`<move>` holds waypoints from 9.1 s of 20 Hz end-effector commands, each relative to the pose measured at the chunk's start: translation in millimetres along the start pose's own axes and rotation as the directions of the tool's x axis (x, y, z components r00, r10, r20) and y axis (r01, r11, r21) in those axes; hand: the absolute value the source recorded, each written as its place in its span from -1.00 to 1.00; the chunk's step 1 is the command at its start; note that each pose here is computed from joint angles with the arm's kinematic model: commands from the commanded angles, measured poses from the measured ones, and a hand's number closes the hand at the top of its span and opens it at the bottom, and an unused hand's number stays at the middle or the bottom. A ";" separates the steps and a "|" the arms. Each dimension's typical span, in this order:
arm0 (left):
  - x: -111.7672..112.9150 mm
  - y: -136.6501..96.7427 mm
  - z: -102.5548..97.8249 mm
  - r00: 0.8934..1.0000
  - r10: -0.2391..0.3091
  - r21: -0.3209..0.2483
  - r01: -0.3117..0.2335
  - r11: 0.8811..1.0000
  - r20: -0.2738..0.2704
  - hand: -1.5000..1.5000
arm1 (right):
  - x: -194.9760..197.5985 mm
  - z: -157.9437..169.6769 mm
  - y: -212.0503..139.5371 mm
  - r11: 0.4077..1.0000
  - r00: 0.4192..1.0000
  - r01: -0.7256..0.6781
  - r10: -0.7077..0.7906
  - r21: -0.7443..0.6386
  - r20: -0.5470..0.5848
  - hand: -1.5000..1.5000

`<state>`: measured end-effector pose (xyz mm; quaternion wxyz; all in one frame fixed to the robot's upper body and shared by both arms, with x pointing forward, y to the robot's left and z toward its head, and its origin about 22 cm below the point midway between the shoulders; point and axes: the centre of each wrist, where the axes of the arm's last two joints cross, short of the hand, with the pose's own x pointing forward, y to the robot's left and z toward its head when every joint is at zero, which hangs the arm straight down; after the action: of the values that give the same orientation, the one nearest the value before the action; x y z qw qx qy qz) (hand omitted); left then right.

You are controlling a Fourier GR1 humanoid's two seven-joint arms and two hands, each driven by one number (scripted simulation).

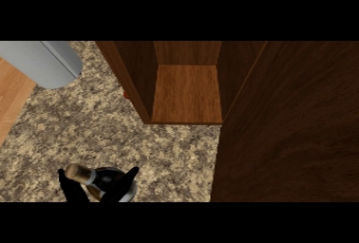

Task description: Pick up the wine, place it into the cabinet and close the cabinet

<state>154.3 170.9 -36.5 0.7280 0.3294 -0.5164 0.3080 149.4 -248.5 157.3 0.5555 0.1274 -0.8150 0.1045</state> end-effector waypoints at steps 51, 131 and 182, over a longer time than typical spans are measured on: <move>30.9 -2.0 -51.6 0.863 0.455 -0.813 -0.095 0.575 0.221 1.00 | 13.1 18.5 1.6 0.999 0.999 0.030 -0.031 0.021 0.042 -1.00; 61.7 -220.6 -82.2 0.923 0.130 -0.692 0.173 0.700 0.362 1.00 | 17.8 -15.7 -23.5 0.999 0.996 -0.002 -0.001 0.040 0.086 -1.00; 131.6 -237.5 -100.2 0.823 0.072 -0.511 0.279 0.813 0.563 -1.00 | 2.3 -11.1 -28.4 0.997 0.998 0.008 -0.014 0.083 0.061 -1.00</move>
<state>434.5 122.8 29.0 0.6265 0.1836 -0.7575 -0.0026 172.0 -275.2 166.1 0.5152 0.1617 -0.8325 0.1240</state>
